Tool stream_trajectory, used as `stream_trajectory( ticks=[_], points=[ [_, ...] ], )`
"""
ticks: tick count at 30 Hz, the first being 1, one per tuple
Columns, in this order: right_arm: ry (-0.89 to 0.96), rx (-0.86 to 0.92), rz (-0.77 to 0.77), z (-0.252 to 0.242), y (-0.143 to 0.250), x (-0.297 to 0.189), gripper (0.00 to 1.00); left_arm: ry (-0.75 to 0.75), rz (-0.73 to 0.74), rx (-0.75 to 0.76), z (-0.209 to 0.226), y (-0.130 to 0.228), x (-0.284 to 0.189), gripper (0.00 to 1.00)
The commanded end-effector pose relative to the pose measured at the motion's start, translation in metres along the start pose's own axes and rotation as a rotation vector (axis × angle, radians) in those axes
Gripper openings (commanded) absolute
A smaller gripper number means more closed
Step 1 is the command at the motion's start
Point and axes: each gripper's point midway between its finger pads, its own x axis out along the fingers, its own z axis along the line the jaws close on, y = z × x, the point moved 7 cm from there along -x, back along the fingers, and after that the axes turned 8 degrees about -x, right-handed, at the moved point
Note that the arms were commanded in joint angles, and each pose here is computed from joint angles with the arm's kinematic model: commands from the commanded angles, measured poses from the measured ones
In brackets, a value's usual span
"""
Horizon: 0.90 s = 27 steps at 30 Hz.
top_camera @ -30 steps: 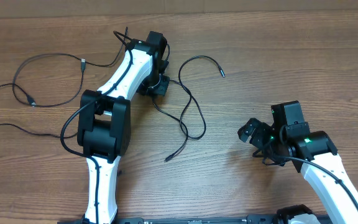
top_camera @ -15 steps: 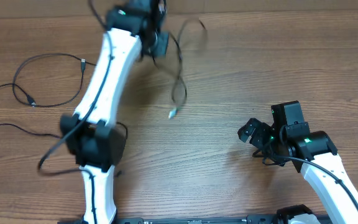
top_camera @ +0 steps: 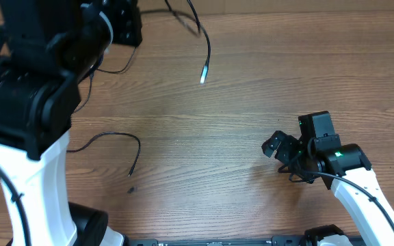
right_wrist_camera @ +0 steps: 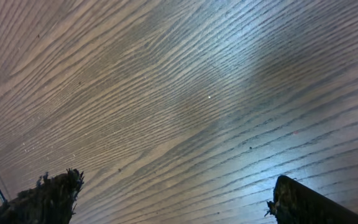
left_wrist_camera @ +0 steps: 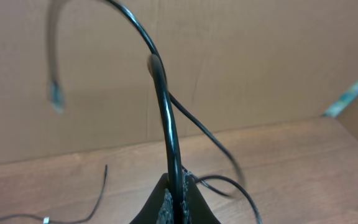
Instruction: Untangle cables
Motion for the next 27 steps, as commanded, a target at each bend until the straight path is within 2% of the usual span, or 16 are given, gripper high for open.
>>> stream_trajectory(
  ticks=[1,7,11,17,21,27],
  points=[
    [-0.032,-0.012,-0.012,0.007,-0.005,-0.007,1.0,0.002,0.082,0.044,0.002,0.014,0.002,0.04],
    [-0.075,-0.016,0.004,0.012,-0.004,-0.007,1.0,-0.023,0.289,0.184,0.011,0.048,0.007,0.04],
    [-0.182,-0.063,0.022,0.025,-0.005,-0.009,1.0,-0.033,0.369,0.205,0.014,0.06,0.007,0.04],
    [-0.519,-0.227,0.044,0.063,-0.007,-0.022,1.0,0.121,0.411,0.255,0.0,0.068,0.005,0.04],
    [-0.748,-0.316,0.029,0.088,-0.012,-0.04,1.0,0.169,0.453,0.281,-0.008,0.076,0.002,0.04],
    [-0.95,-0.341,-0.03,0.113,-0.026,-0.065,1.0,0.212,0.483,0.324,-0.022,0.085,-0.001,0.04]
  ],
)
